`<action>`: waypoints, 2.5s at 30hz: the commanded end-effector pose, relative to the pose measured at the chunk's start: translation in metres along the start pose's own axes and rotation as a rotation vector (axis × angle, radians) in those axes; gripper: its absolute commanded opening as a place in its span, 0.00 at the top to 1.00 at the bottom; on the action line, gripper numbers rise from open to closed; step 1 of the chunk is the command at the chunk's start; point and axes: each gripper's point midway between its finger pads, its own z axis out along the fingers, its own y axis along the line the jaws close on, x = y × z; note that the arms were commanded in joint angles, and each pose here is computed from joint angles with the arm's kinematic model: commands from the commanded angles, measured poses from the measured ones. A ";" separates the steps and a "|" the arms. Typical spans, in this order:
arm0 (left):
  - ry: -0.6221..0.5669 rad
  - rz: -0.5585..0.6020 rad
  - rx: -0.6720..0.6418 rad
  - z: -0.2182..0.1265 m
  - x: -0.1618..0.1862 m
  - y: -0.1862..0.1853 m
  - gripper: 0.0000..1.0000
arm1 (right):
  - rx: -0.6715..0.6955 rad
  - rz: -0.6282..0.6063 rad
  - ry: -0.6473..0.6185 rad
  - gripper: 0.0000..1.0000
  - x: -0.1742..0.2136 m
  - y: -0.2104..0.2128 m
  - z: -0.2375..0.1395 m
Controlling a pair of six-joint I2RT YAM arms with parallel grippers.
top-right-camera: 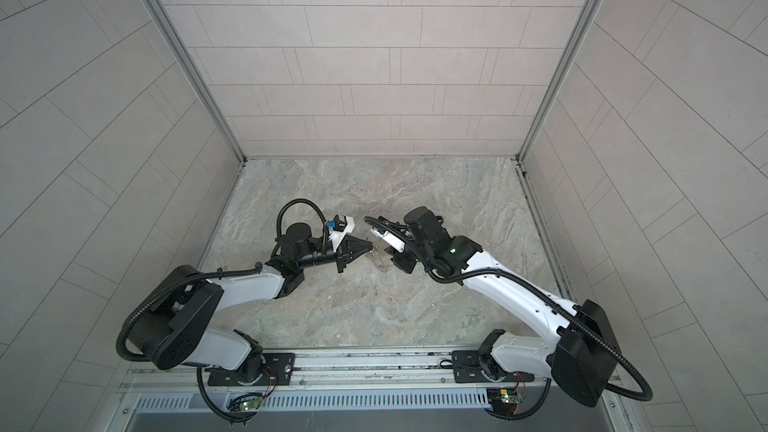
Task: Remove the keys from the keyring
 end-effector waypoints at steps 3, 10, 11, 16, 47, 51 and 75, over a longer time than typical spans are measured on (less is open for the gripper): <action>-0.050 0.044 0.033 -0.001 -0.014 -0.007 1.00 | -0.049 -0.103 0.045 0.76 0.005 0.004 0.015; -0.048 0.048 0.041 0.000 -0.014 -0.007 1.00 | -0.029 -0.158 0.009 0.75 -0.004 -0.001 0.018; -0.046 0.046 0.040 0.001 -0.014 -0.006 1.00 | -0.032 -0.166 0.000 0.74 -0.006 0.000 0.016; -0.043 0.045 0.047 0.002 -0.013 -0.007 1.00 | -0.128 -0.251 -0.058 0.73 -0.016 0.018 0.009; -0.030 0.062 0.118 0.003 -0.015 -0.020 1.00 | -0.188 -0.330 -0.006 0.80 -0.012 0.014 0.019; -0.030 0.064 0.120 0.003 -0.015 -0.021 1.00 | -0.215 -0.324 -0.017 0.81 -0.015 0.016 0.018; 0.193 0.290 -0.053 -0.015 -0.003 -0.018 0.78 | -0.307 -0.256 0.087 1.00 -0.010 0.026 0.005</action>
